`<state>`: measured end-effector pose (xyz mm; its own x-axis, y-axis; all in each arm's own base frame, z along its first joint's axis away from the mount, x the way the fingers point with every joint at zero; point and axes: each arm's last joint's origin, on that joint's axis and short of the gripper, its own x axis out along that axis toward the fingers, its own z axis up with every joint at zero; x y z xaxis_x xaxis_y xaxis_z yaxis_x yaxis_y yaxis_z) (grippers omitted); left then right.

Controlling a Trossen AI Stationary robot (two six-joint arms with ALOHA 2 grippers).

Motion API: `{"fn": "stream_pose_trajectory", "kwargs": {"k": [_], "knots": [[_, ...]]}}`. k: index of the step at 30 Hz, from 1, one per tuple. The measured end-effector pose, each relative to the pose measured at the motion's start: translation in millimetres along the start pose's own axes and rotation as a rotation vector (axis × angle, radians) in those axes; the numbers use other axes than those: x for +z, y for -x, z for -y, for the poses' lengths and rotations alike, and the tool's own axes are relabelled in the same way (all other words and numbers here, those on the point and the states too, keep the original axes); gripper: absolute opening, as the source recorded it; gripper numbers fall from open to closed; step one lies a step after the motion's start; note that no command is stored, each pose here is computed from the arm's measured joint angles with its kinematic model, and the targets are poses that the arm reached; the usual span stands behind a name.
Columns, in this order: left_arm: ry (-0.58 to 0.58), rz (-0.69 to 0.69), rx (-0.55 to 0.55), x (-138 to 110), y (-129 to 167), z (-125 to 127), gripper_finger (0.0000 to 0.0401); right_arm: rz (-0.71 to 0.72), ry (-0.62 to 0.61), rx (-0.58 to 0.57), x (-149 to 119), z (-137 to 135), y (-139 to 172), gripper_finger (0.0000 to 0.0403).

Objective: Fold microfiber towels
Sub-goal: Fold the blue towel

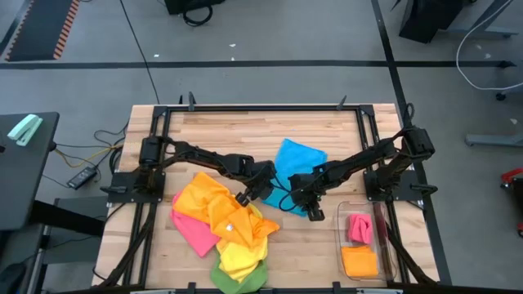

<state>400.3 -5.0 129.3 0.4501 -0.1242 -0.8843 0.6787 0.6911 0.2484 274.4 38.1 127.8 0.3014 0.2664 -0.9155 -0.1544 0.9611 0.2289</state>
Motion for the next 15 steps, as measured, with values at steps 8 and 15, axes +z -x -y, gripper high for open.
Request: {"fn": "stream_pose_trajectory", "kwargs": {"k": [8,15], "knots": [[-0.075,0.016,0.001,10.7,12.2,7.9,0.0115,-0.044,0.027,-0.025,-4.7,3.0,3.5,0.0115],[-0.225,0.051,0.032,22.3,13.6,12.4,0.0148,-0.04,0.006,-0.026,-5.4,6.4,7.3,0.0115]]}}
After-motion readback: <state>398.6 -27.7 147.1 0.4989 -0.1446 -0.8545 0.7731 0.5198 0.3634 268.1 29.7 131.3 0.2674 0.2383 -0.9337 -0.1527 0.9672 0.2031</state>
